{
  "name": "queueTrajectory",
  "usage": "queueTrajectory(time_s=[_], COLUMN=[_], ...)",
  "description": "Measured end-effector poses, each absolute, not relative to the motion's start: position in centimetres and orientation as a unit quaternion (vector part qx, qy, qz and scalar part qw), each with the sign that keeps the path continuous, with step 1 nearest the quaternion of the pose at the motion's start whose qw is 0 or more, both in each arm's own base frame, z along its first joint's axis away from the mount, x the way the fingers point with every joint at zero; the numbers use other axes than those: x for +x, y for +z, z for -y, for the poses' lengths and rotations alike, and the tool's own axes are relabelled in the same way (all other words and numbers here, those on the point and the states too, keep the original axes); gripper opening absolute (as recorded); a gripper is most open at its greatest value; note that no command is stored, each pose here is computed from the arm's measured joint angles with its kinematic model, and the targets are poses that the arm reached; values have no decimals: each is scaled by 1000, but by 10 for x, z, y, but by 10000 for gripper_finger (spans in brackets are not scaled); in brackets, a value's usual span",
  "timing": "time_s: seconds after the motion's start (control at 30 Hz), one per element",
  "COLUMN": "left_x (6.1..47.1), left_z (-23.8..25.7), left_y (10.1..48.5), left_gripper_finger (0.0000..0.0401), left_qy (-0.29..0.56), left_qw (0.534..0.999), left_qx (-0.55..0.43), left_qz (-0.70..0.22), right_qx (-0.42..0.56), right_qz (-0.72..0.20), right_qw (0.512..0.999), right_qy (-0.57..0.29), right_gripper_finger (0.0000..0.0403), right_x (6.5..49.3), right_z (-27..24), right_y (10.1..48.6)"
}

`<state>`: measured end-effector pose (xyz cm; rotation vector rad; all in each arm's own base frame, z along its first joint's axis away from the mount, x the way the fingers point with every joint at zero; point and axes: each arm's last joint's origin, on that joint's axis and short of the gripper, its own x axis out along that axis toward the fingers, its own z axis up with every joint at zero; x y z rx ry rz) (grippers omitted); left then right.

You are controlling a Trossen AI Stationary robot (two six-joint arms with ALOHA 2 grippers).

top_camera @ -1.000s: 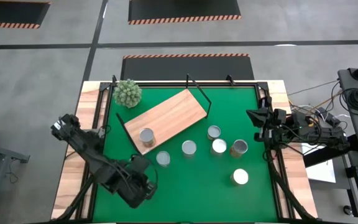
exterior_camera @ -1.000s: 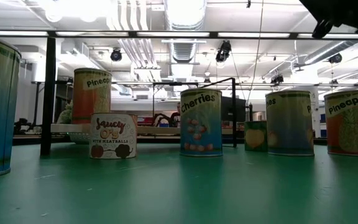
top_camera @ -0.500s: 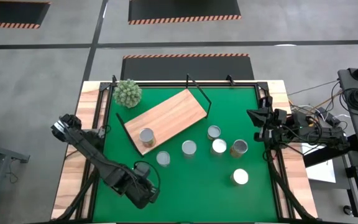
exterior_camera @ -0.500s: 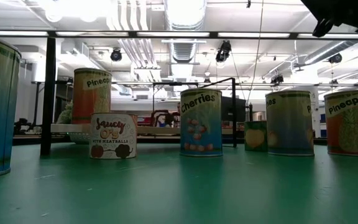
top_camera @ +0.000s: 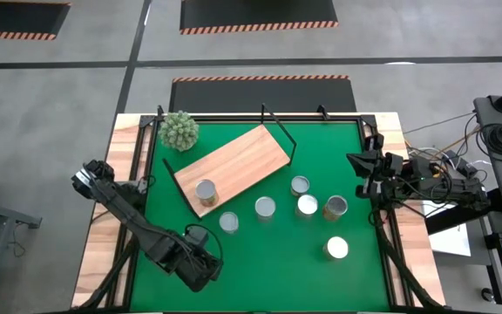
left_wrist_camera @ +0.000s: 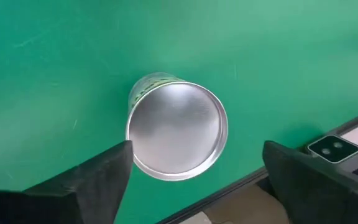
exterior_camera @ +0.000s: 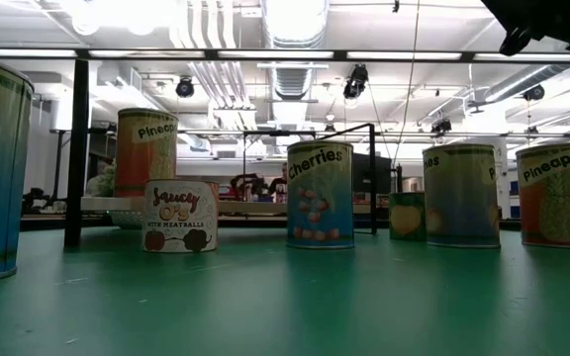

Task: Pick and place cans onto a shelf
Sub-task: Put the bottom canned cherries on the shelf

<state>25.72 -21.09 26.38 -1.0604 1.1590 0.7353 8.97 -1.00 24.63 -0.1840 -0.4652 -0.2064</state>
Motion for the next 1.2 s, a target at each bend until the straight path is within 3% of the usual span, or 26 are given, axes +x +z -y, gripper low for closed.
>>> queueTrajectory(time_s=[0.2, 1.2], left_x=[257, 274], left_z=[209, 224], left_y=[261, 234], left_gripper_finger=[360, 357], left_qy=[331, 355], left_qw=[658, 669], left_qx=[-460, -379], left_qz=[-495, -532], right_qx=[-91, -95], right_qz=[231, 230], right_qw=[963, 963], right_qy=[-102, -103], right_gripper_finger=[9, 9], right_x=[90, 90], right_z=[10, 10], right_y=[247, 246])
